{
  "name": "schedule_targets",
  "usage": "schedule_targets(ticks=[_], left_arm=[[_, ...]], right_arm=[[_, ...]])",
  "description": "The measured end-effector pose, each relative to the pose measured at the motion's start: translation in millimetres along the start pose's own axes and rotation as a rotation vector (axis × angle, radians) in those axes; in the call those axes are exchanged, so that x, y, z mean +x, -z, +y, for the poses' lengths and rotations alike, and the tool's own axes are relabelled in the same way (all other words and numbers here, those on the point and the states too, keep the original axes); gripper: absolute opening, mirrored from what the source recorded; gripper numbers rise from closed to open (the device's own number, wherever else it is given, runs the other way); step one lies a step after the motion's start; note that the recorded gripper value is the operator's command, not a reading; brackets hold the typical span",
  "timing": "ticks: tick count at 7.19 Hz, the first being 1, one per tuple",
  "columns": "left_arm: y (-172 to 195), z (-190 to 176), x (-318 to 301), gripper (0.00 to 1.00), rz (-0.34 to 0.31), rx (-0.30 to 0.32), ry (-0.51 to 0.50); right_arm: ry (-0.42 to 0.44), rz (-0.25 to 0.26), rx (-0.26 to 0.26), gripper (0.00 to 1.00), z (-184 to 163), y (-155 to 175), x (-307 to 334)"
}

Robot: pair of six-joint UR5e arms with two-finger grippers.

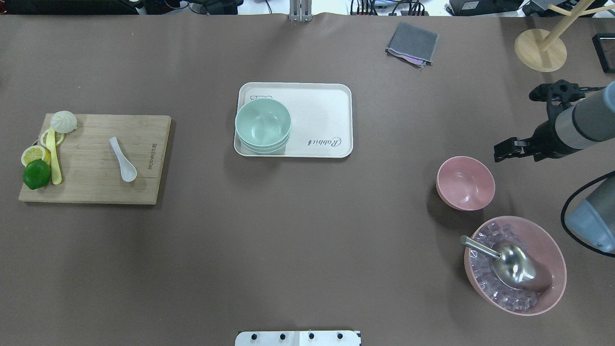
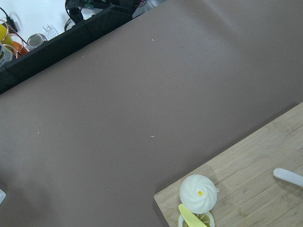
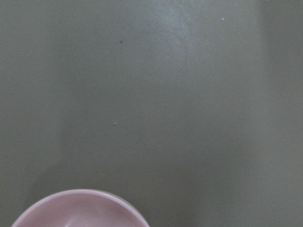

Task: Stack pink bowl on green and place spoon
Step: 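Reach the right gripper down to the rim of the small pink bowl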

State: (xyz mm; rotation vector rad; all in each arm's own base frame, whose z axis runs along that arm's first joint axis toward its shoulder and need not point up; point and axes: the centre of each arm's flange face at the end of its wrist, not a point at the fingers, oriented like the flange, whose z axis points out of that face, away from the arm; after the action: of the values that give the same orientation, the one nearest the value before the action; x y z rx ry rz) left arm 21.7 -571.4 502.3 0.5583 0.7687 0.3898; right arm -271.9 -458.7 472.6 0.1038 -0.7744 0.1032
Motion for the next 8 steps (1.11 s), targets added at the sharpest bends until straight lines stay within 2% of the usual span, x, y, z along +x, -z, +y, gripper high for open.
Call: schedule_targets(ticks=[2,6,7,8], left_arm=[[-0.5,-0.9,0.1,0.99,0.0,0.0,0.0],[-1.7,-3.0,2.5,0.99,0.003,0.0,-0.004],[-1.9,-2.9,2.6,0.99,0.003,0.0,-0.003],[-2.0,-2.6,2.5,0.99,0.003,-0.001,-0.003]], right_arm=[[-0.029,0.009,-0.007,0.52,11.7,-11.3,-12.9],[-0.028,0.022,-0.024,0.49,22.7,-20.3,-13.5],[-0.028,0.025,-0.028,0.45,25.0,-22.3,-12.5],[-0.027,0.028,-0.031,0.31,26.4,-23.5,-11.8]])
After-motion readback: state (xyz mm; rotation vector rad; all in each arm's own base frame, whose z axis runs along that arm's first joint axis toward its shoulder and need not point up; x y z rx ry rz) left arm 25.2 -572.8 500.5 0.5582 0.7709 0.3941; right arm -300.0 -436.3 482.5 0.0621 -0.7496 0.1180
